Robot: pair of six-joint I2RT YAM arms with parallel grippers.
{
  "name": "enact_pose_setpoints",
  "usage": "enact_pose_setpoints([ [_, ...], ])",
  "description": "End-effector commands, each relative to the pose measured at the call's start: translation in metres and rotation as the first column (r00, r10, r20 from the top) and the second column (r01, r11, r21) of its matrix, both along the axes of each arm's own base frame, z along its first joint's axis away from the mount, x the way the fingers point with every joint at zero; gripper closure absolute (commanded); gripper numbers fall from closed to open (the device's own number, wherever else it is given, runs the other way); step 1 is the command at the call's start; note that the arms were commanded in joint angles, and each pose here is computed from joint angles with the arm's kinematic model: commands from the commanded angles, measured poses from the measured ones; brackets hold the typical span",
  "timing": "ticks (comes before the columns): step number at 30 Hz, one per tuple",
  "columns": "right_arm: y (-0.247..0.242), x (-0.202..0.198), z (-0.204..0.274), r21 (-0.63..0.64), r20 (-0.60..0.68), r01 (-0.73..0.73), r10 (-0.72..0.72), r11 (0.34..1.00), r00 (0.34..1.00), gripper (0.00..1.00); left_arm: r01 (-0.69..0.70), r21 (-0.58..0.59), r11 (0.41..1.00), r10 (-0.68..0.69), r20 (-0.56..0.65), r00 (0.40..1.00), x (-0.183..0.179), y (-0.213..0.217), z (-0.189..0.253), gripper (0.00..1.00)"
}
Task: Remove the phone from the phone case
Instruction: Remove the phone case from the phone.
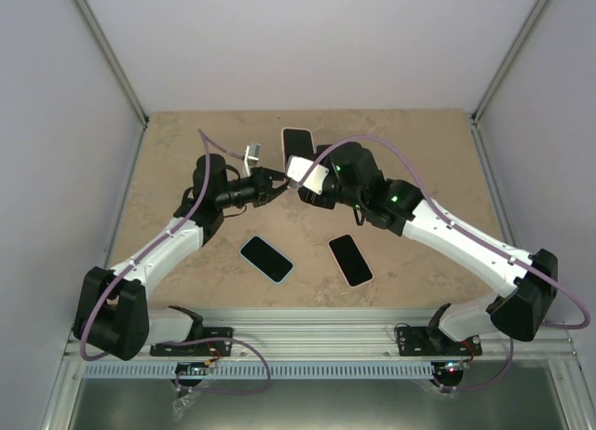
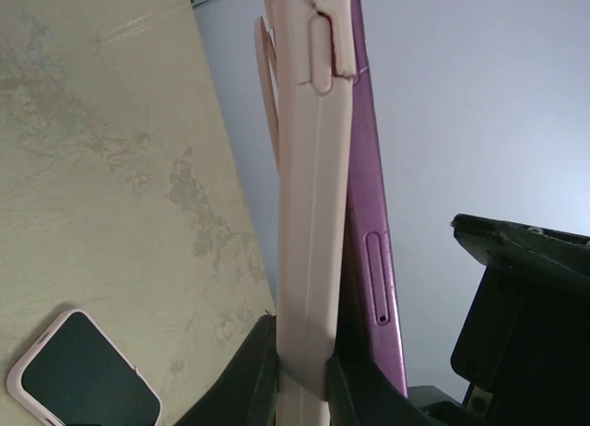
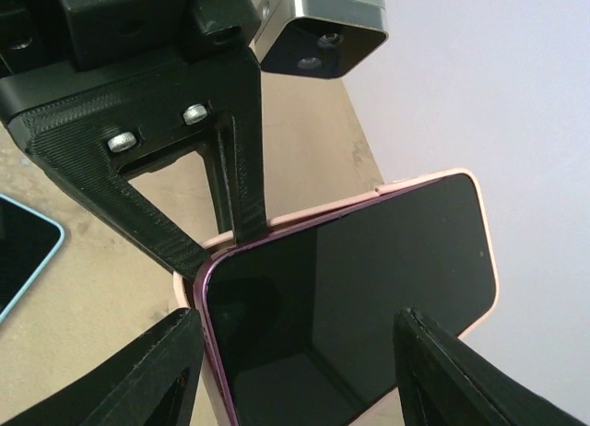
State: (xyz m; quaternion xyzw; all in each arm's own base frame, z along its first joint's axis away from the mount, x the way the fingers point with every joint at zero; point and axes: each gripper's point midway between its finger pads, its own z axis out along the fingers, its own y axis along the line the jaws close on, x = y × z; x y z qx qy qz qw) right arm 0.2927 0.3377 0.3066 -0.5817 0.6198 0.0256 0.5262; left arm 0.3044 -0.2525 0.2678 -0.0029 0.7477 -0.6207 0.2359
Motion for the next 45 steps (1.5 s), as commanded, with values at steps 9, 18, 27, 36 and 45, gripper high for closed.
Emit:
enact_pose_setpoints([
  [9,-0.001,0.007,-0.004,-0.016,0.032,0.044,-0.044,0.999,0.999,0.48,0.025,-0.049,0.999,-0.018,0.129,0.991,-0.005,0.001,0.031,1.0],
  [18,0.004,0.008,-0.011,-0.056,0.066,0.05,-0.046,0.997,0.997,0.48,0.044,-0.078,0.996,-0.034,0.126,0.991,-0.009,0.0,0.036,1.0],
  [27,0.003,0.02,-0.019,-0.127,0.186,0.13,-0.105,0.983,0.977,0.49,0.06,-0.104,0.993,-0.047,0.122,0.991,-0.012,-0.001,0.041,1.0],
  [36,-0.007,0.032,-0.028,-0.172,0.28,0.216,-0.163,0.961,0.946,0.63,0.078,-0.117,0.99,-0.063,0.123,0.99,-0.016,-0.001,0.043,1.0],
  [45,-0.016,0.044,-0.032,-0.178,0.362,0.297,-0.218,0.938,0.906,0.81,0.082,-0.12,0.989,-0.068,0.119,0.991,-0.018,-0.001,0.042,1.0],
])
